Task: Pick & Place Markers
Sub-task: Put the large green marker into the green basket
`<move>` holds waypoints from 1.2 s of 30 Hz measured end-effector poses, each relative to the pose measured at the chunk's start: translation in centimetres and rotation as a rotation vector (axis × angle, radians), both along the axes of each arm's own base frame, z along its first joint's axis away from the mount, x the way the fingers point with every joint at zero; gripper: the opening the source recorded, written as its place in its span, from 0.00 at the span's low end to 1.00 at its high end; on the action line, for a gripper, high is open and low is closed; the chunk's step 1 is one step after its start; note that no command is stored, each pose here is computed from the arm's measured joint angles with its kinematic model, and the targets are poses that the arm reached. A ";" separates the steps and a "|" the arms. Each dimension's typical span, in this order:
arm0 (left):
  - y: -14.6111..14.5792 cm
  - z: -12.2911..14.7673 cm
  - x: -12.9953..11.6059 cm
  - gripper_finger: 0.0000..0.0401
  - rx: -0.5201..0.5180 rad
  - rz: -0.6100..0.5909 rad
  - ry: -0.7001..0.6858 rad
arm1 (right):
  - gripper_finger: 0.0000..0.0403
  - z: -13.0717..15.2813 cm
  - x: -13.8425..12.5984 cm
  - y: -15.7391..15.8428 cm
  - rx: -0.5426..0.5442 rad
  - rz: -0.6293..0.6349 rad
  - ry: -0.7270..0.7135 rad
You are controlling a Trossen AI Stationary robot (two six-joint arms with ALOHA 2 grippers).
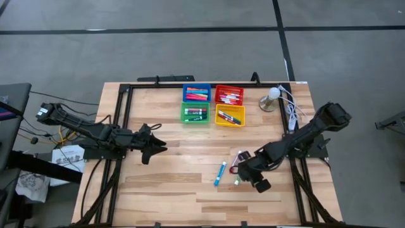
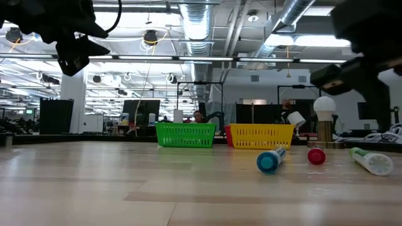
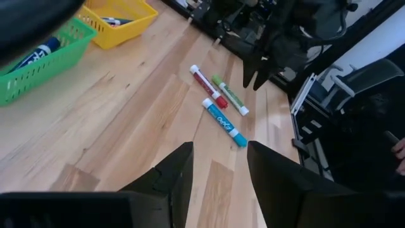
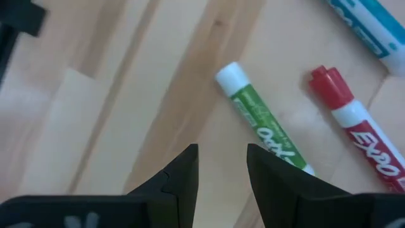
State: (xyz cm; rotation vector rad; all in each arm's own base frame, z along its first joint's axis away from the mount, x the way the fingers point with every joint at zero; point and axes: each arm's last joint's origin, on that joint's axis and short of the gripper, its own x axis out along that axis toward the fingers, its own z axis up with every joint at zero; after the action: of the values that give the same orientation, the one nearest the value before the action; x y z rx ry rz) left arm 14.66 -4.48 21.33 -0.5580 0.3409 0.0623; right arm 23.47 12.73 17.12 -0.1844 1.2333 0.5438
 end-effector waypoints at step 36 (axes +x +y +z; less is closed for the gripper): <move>0.0 -0.5 0.0 0.37 -0.003 0.004 0.011 | 0.26 -4.9 2.2 -1.8 -0.173 0.036 0.093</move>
State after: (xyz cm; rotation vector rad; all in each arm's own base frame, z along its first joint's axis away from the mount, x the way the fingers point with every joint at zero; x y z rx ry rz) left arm 14.63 -4.46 20.81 -0.5610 0.3505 0.0687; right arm 25.63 10.92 12.22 -0.3306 1.3706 0.4814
